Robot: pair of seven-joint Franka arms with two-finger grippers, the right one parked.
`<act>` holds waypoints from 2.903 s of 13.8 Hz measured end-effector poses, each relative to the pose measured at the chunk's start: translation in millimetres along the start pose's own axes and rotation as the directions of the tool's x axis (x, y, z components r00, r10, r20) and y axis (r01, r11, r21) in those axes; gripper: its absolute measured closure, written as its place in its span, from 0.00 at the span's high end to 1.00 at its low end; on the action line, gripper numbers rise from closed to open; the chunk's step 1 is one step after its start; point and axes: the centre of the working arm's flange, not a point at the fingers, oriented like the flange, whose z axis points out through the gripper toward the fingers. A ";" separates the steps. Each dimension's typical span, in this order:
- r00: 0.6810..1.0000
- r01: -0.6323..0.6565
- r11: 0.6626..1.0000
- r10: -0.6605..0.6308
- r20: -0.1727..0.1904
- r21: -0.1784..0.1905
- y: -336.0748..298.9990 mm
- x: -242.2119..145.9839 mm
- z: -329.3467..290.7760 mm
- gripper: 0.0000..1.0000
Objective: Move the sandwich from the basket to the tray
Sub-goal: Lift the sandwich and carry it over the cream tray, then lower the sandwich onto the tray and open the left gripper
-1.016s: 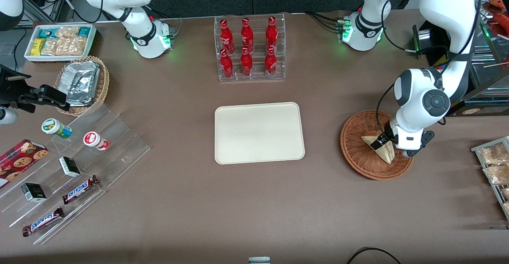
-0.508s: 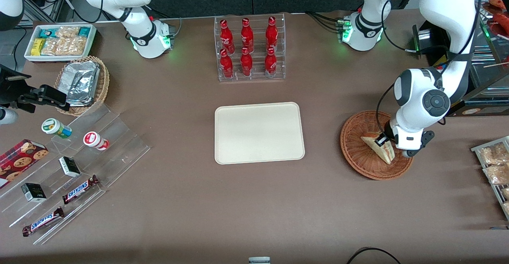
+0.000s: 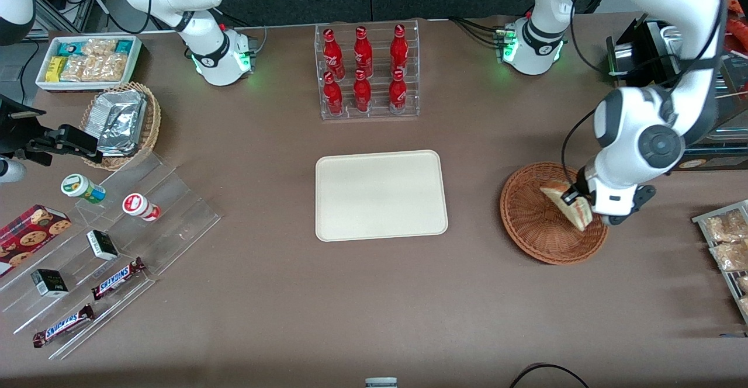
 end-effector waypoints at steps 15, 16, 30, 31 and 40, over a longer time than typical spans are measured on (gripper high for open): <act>0.877 -0.479 0.877 0.480 0.022 -0.026 223.5 -247.2 -75.0 0.15; 0.873 -0.486 0.873 0.487 0.031 -0.036 239.2 -256.0 -67.5 0.15; 0.826 -0.559 0.822 0.564 0.014 -0.113 332.3 -326.9 67.3 0.15; 0.825 -0.559 0.821 0.564 0.017 -0.112 333.0 -327.4 71.6 0.15; 0.826 -0.558 0.824 0.563 0.035 -0.099 333.5 -325.8 88.0 0.27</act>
